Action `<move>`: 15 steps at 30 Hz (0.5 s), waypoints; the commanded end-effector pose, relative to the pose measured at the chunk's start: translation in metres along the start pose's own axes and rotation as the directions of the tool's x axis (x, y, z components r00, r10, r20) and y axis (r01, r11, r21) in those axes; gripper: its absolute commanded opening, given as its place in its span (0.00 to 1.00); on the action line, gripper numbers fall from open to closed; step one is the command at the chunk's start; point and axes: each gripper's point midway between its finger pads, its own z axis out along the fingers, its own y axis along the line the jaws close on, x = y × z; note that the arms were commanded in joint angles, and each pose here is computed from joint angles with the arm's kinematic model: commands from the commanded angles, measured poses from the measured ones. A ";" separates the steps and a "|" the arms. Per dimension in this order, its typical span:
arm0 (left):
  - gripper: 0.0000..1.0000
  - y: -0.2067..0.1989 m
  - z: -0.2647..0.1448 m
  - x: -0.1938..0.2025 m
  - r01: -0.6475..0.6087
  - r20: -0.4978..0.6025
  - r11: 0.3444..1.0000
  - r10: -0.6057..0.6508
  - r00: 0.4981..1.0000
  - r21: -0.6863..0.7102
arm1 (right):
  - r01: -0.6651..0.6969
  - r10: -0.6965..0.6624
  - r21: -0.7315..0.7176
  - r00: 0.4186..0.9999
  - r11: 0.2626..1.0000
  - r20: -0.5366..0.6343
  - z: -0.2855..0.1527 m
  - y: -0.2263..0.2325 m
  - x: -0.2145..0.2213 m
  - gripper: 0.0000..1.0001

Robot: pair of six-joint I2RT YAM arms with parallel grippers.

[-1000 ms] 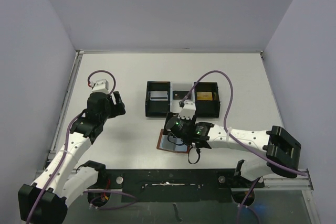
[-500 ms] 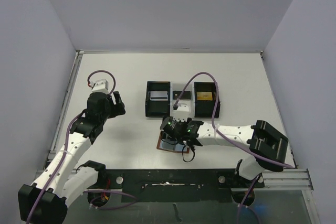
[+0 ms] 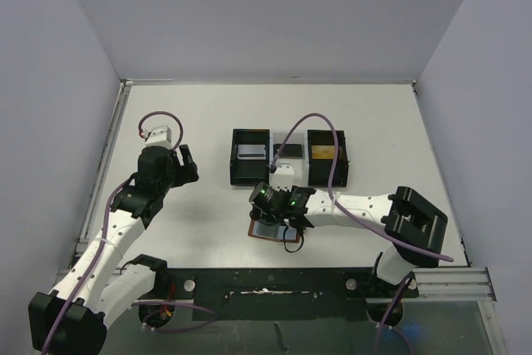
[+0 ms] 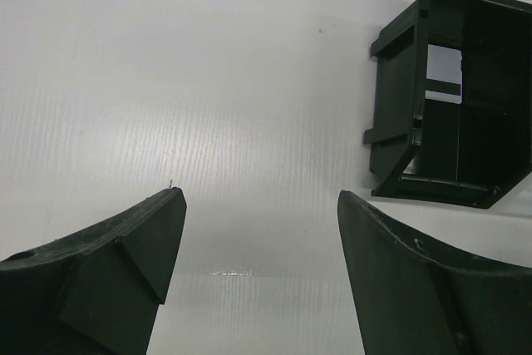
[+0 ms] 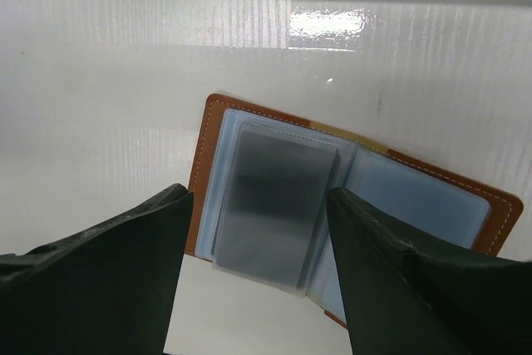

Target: Take the credit cards out of the card holder

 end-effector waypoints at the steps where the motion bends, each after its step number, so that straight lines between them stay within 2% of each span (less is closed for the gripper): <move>1: 0.74 -0.005 -0.003 -0.017 0.014 0.062 1.000 -0.016 0.998 0.027 | -0.008 0.009 -0.055 1.000 0.998 0.017 0.001 0.022 -0.015 0.66; 15: 0.74 -0.006 -0.002 -0.016 0.012 0.057 0.999 -0.014 0.998 0.030 | -0.016 0.016 0.008 0.998 1.000 -0.066 0.016 0.008 -0.001 0.65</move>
